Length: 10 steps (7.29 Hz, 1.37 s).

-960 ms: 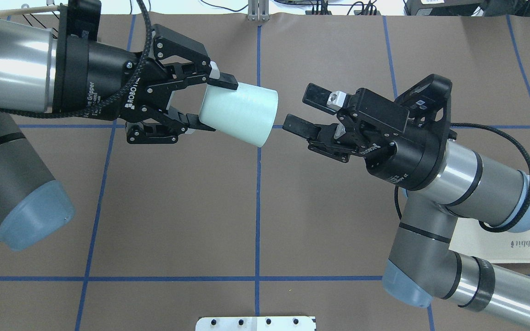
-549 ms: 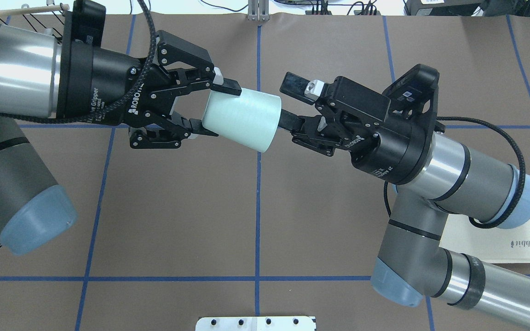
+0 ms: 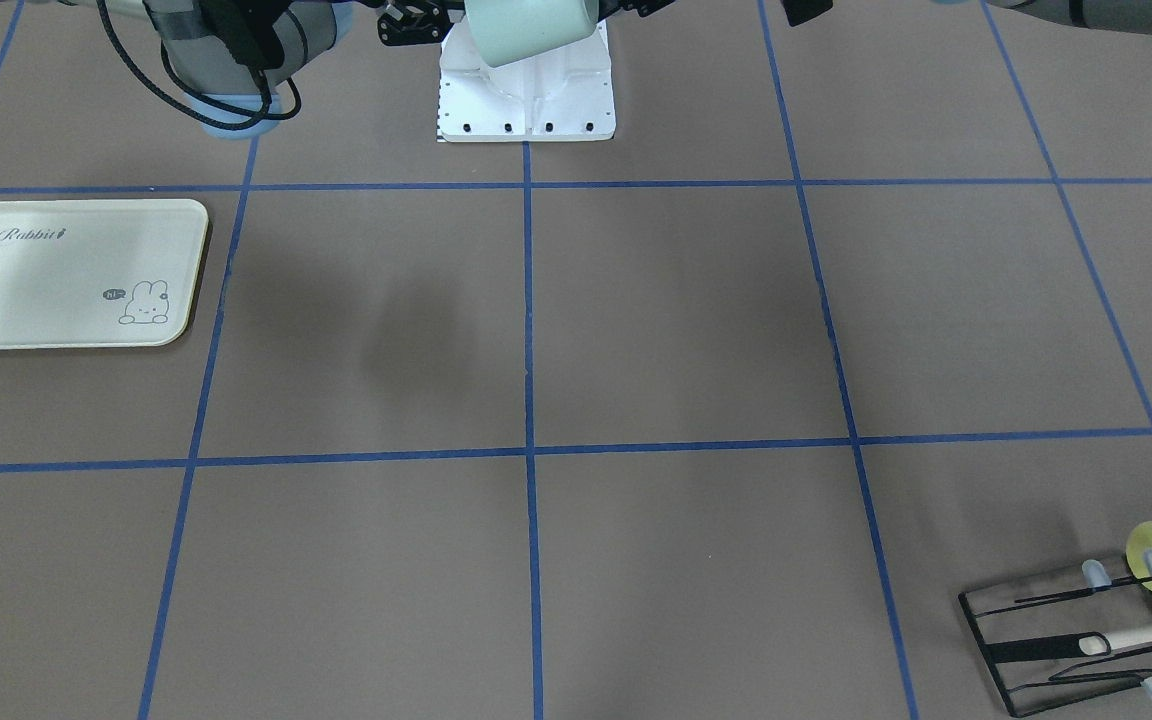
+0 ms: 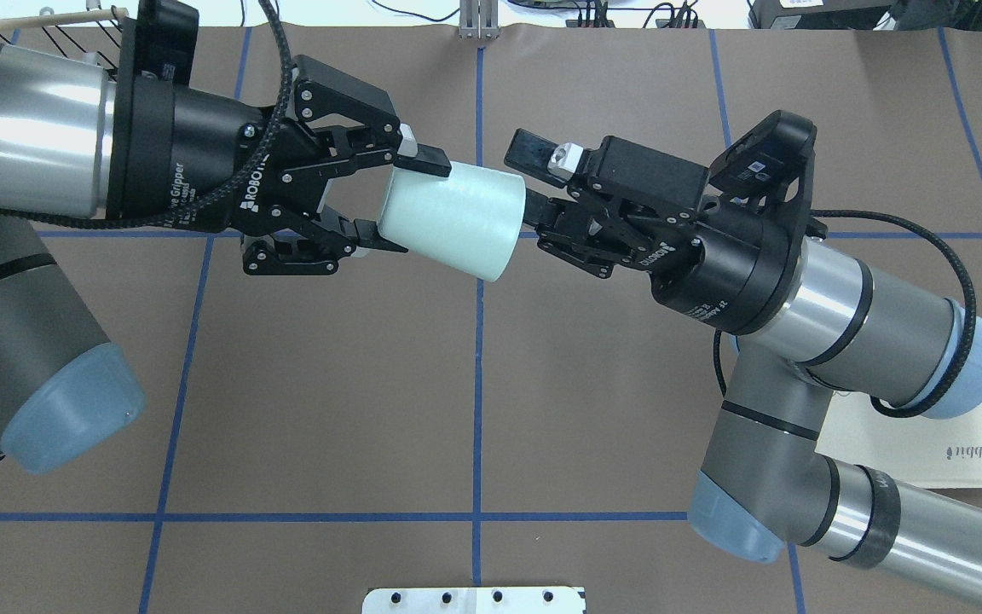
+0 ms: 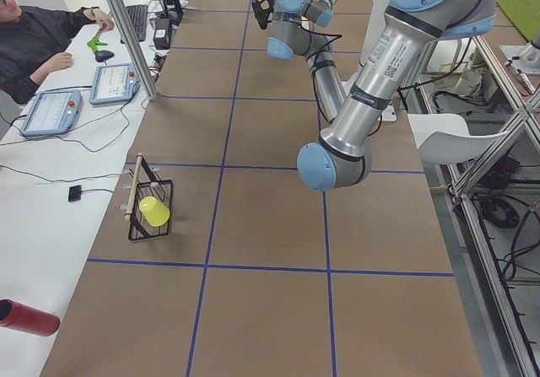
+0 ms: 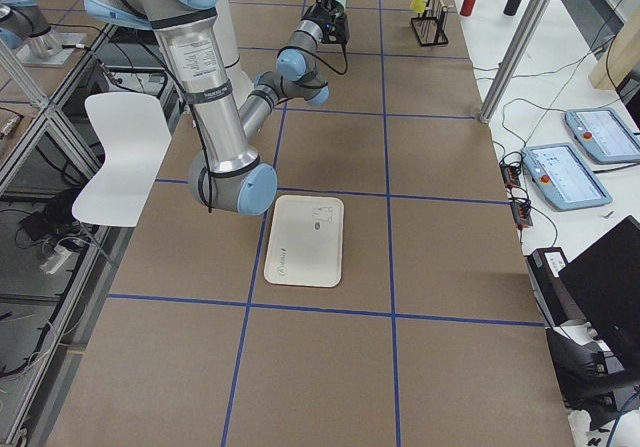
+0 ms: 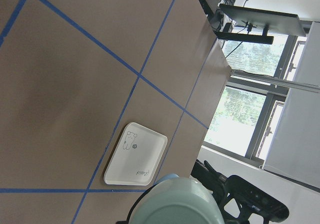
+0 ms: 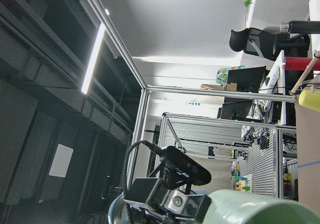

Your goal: Left arm grabs green cup and hands to right arm on tray

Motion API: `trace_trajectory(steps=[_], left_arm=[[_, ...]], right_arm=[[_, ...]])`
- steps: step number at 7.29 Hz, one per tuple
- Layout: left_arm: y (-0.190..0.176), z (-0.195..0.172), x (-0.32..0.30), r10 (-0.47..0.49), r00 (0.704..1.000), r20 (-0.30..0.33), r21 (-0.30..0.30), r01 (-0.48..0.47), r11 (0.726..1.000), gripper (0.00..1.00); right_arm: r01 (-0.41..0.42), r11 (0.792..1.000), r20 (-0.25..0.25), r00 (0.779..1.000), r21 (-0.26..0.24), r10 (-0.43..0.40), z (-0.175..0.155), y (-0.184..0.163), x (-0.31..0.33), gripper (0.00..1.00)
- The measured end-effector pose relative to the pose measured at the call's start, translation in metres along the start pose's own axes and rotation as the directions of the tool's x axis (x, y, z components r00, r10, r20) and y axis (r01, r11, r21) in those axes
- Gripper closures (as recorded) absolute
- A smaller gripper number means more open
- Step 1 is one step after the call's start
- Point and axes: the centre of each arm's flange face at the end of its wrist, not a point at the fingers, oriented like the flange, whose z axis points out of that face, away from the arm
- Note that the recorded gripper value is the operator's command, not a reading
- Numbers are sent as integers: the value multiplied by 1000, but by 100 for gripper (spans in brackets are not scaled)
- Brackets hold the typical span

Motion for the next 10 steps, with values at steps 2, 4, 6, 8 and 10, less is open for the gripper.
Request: trace_trajectory(steps=[2,4,6,8,10], left_arm=[[2,0,1,-2,1000,-1,-5,2,1000,15],[3,1,3,-4,1000,-2,-10,4,1000,1],[9,0,11,14,1000,-14,-23,-14,1000,0],[15,-10,13,45,999,-14,-44,-45,998,0],[8,-18,3,76,997,10,-40,-76,996,0]], right_arm=[[4,1000,-14,1000,6,-4,1,-2,1,100],[1,1000,-20,1000,8,-1,3,-2,1,100],[-9,1000,-27,1000,10,9,3,-1,-3,100],[-6,1000,-42,999,16,6,1,0,-20,100],[6,1000,-60,998,29,-4,-6,-5,-26,100]])
